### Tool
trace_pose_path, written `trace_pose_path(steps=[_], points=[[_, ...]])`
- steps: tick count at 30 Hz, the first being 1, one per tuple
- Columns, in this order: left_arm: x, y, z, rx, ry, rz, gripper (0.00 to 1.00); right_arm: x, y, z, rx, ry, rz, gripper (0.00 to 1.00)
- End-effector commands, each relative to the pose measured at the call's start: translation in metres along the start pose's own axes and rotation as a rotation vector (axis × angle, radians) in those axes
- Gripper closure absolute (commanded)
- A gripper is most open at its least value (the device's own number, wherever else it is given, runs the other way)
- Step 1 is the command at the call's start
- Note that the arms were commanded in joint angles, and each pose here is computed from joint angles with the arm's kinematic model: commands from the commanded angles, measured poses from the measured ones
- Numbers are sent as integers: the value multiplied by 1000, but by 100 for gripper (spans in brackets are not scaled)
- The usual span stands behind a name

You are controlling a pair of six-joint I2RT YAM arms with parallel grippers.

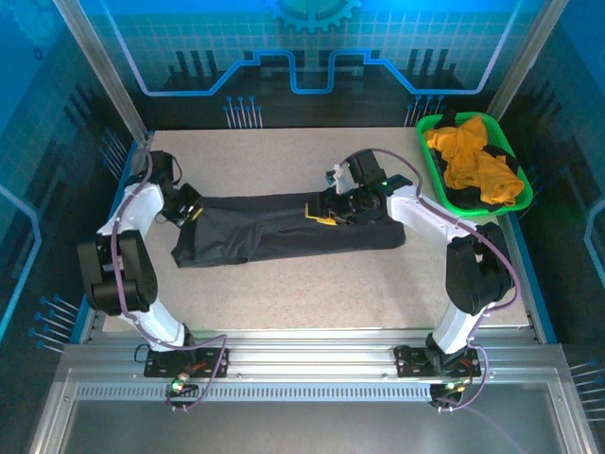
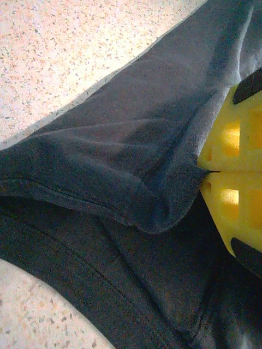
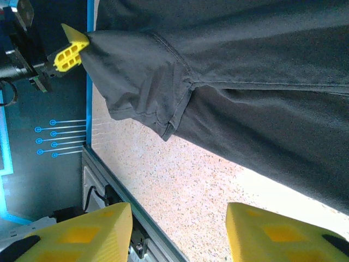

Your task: Fold and stack the t-shirts

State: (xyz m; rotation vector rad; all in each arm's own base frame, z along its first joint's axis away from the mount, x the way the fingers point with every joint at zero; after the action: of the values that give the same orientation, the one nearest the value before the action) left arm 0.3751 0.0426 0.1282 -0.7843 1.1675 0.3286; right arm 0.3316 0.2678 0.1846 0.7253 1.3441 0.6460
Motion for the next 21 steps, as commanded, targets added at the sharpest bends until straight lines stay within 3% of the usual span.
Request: trace_pose_path(steps=[1,16,19,21], points=[[4,7,3,-33,72,63,100,-2,1,-11,0,14,0,50],[70,30,46,54,114,225,100,-9,-17,-27,35,-3,-39,50],[75,33,48,59,107,243,94,-13,-22,-28,40,-17,-58,50],[75,33,50,66,98,244,81,-17,-27,-27,46,-35,-75,50]])
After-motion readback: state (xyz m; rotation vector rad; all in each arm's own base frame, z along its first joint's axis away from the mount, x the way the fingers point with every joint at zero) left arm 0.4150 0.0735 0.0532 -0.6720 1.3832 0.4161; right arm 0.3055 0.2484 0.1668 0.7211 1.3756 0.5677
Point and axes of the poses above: each hand's point on the last joint's axis, 136 mm out from that joint toward the fingers, its own x axis out along the fingers, its own y axis along the line the jaws close on, z = x × y, the point moved 3 cm from there along -x, back along the fingers, and after that the axes turned 9 degrees about x, right-handed, at the moved point
